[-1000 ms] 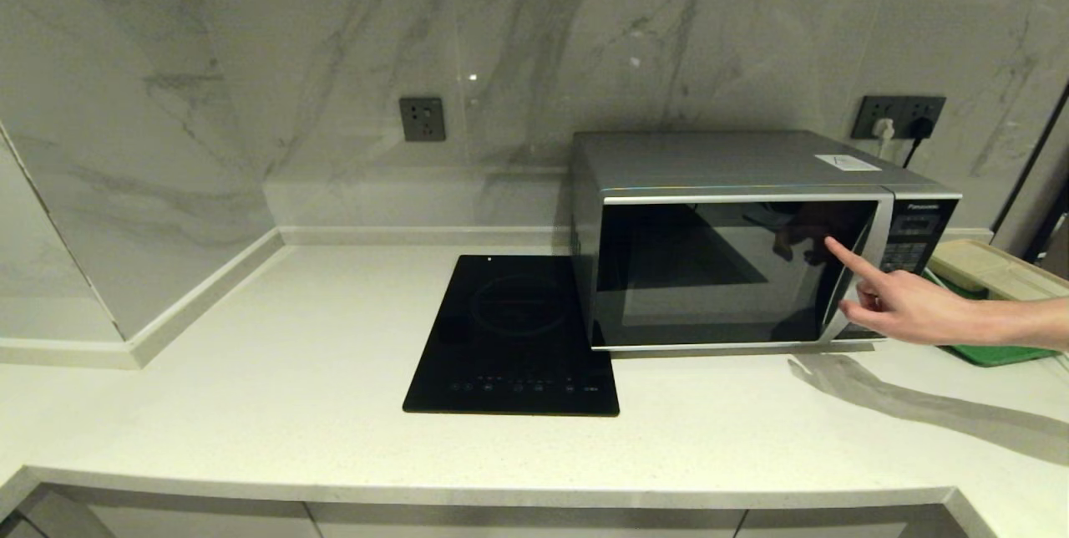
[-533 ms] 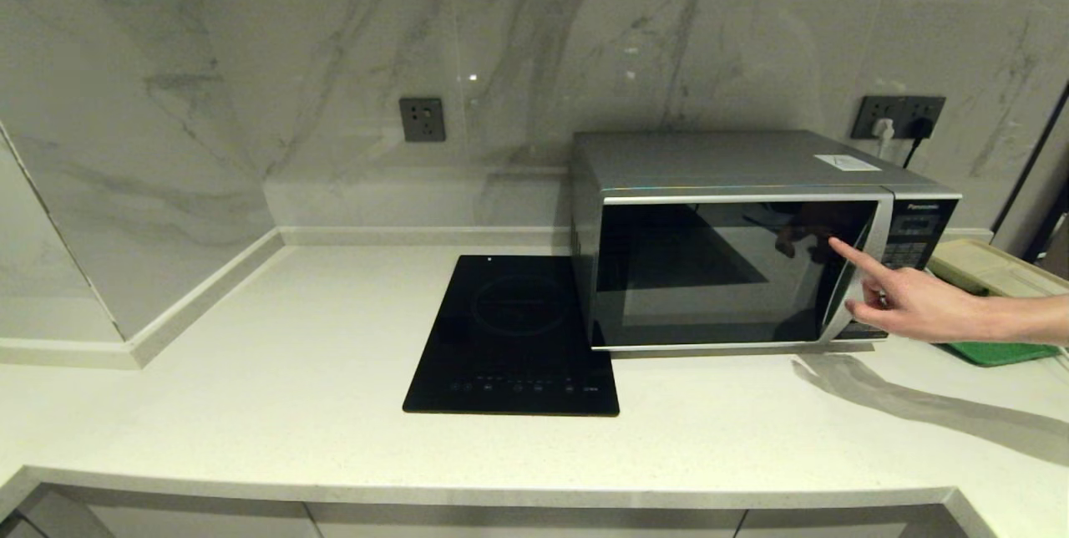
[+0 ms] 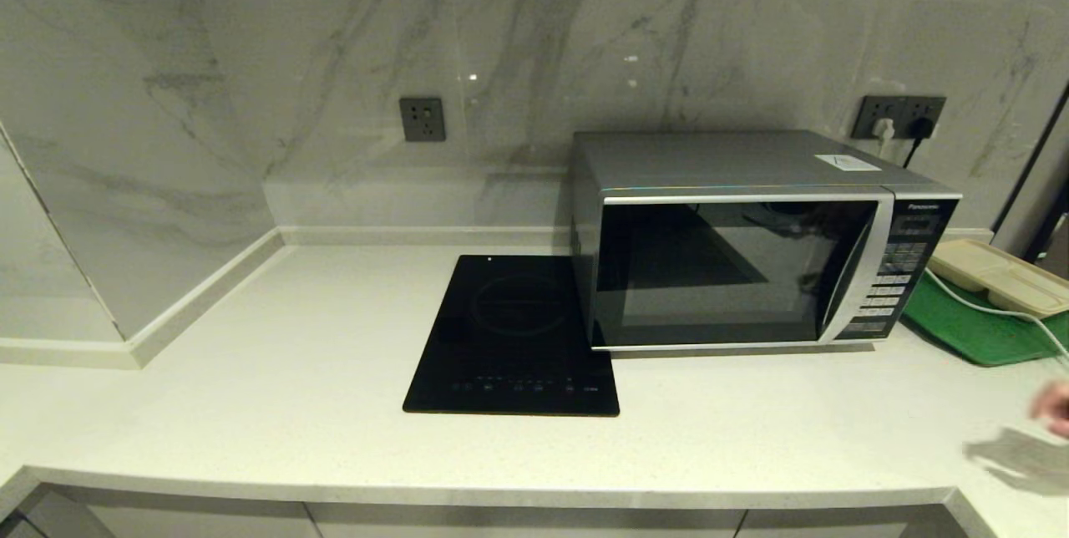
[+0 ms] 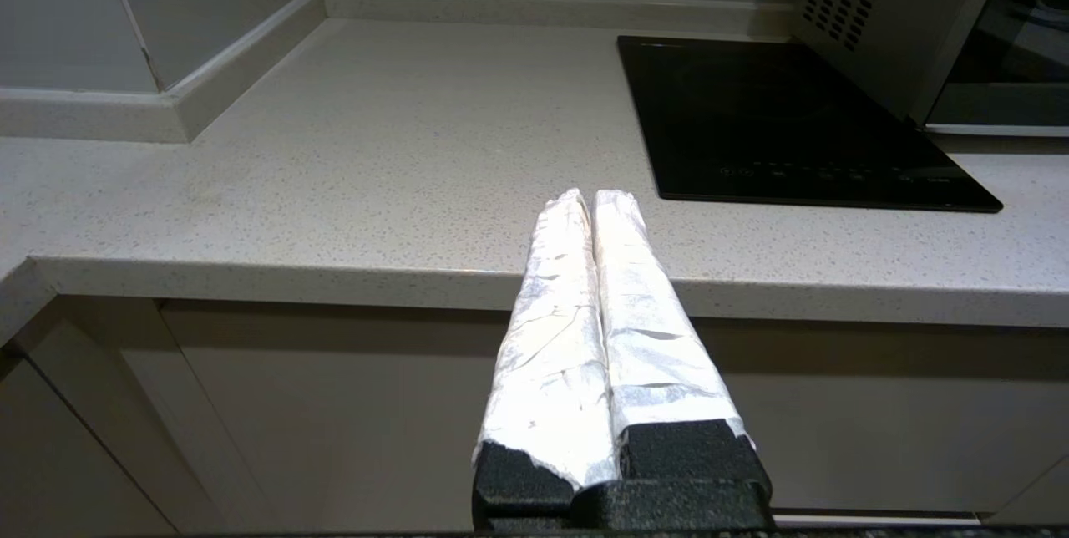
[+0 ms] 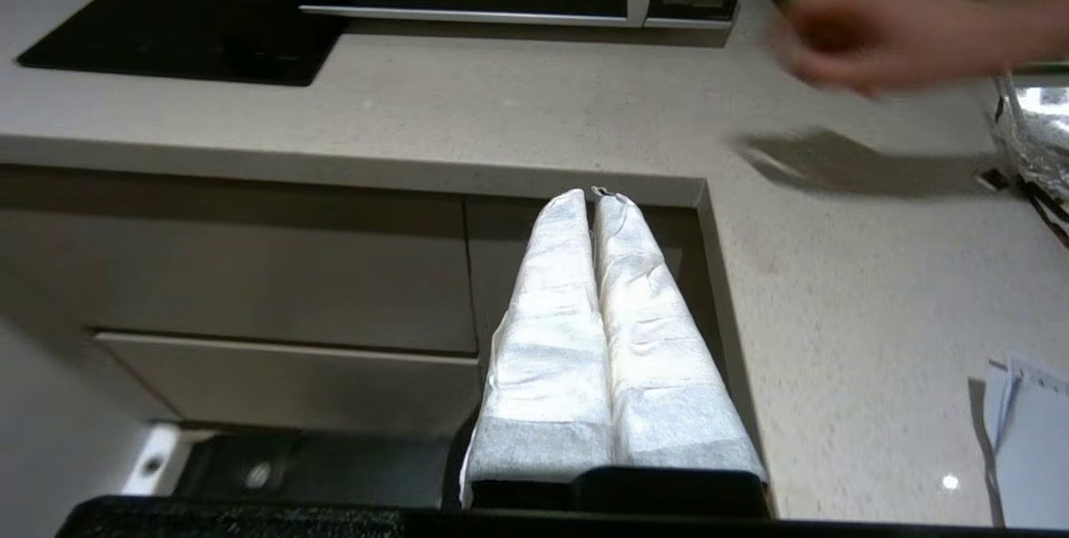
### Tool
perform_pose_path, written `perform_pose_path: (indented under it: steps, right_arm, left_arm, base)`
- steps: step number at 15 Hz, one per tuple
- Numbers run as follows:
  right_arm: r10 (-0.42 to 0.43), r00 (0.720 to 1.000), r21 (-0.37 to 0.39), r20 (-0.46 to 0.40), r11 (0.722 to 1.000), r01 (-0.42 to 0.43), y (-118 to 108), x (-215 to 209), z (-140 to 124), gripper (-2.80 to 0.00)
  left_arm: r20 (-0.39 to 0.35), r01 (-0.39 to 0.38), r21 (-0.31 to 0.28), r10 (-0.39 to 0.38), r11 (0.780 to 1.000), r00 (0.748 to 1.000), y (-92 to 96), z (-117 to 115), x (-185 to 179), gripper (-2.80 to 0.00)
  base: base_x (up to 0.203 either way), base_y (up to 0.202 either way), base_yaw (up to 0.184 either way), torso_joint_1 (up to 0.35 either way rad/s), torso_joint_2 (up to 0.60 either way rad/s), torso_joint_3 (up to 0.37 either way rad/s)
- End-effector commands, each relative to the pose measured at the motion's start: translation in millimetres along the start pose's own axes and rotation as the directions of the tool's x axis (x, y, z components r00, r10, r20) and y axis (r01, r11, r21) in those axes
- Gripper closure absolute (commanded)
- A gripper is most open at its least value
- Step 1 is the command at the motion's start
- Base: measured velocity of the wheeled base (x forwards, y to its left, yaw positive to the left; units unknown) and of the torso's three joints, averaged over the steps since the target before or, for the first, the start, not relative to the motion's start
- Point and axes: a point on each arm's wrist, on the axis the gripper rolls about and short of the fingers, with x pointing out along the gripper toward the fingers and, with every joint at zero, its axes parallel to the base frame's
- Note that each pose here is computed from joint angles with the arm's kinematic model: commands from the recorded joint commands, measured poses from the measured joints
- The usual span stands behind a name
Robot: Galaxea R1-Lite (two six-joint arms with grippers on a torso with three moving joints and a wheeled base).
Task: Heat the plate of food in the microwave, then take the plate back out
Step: Open the microwave oven
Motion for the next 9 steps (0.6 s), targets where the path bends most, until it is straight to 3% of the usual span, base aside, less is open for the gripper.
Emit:
perform_pose_path:
  steps: [1,5,7,9]
  right_arm:
    - [-0.020,0.993,-0.006,0.116,1.000,0.021,-1,46,-13,0.00]
    - [-0.057,0.983,-0.007,0.175,0.998,0.059,-2,92,-54,0.00]
    - [-0.049,0.975,-0.016,0.216,0.998,0.054,-2,96,-58,0.00]
    - [-0.012,0.991,-0.035,0.136,0.999,0.016,-1,97,-64,0.00]
  left_arm:
    - [0.000,-0.002,0.000,0.002,1.000,1.000,0.0,0,0,0.00]
    - [0.001,-0.001,-0.001,0.001,1.000,1.000,0.0,0,0,0.00]
    - [0.000,0.000,0.000,0.000,1.000,1.000,0.0,0,0,0.00]
    - [0.001,-0.001,-0.001,0.001,1.000,1.000,0.0,0,0,0.00]
  base:
    - [0.000,0.000,0.000,0.000,0.00,0.000]
    - [0.000,0.000,0.000,0.000,0.00,0.000]
    - [0.000,0.000,0.000,0.000,0.00,0.000]
    - [0.000,0.000,0.000,0.000,0.00,0.000]
